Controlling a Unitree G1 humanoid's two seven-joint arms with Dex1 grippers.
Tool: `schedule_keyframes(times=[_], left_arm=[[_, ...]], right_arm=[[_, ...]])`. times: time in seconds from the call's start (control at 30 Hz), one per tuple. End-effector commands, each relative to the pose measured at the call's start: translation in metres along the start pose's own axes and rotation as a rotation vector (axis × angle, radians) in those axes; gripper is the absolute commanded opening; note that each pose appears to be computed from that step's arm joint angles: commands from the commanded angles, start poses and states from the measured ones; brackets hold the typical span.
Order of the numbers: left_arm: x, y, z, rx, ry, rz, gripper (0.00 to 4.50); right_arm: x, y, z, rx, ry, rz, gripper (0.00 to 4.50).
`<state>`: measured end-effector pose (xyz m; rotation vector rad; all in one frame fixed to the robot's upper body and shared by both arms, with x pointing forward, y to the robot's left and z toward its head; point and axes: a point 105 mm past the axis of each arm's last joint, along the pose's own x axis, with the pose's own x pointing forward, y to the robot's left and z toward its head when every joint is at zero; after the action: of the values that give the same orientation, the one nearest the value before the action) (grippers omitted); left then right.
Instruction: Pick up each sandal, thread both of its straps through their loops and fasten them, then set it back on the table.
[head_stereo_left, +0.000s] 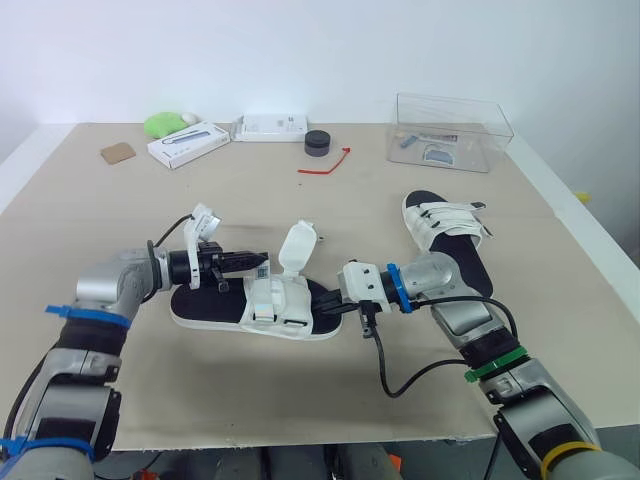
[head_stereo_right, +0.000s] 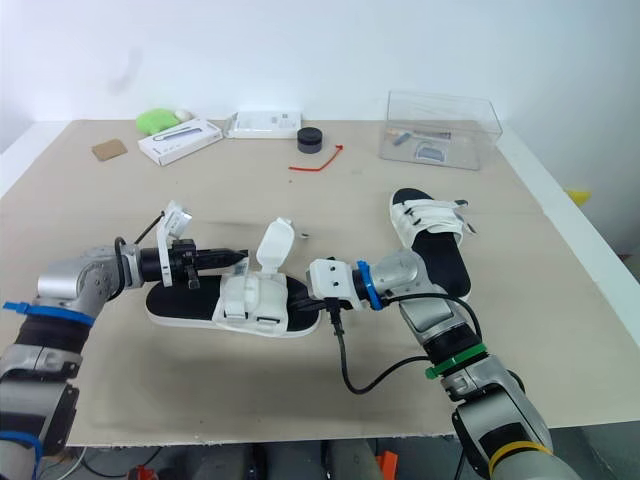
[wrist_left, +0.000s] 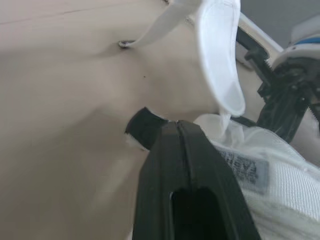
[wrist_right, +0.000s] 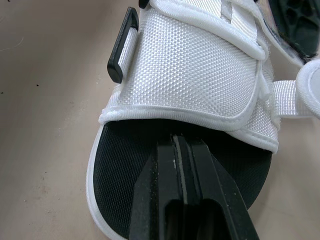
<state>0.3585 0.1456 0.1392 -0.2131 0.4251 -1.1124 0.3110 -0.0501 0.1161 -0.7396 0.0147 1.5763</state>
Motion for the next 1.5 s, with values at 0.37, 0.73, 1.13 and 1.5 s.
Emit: schedule_keyframes(times=[0.37, 0.73, 1.13, 1.5], left_arm=[[0.004, -0.017, -0.026, -0.019, 0.214, -0.161, 0.02], [-0.006, -0.009, -0.005, 0.031, 0.134, -0.082, 0.02], [-0.008, -0.024, 0.040, -0.150, -0.083, -0.161, 3.07], [0.031, -0.037, 0.031, -0.197, -0.005, -0.285, 4.46]], right_arm=[[-0.002, 0.005, -0.009, 0.012, 0.042, -0.007, 0.00], [-0.001, 0.002, -0.009, 0.009, 0.040, -0.006, 0.00], [0.000, 0.000, -0.008, 0.006, 0.039, -0.009, 0.00], [0.000, -0.001, -0.009, 0.007, 0.040, -0.022, 0.00]])
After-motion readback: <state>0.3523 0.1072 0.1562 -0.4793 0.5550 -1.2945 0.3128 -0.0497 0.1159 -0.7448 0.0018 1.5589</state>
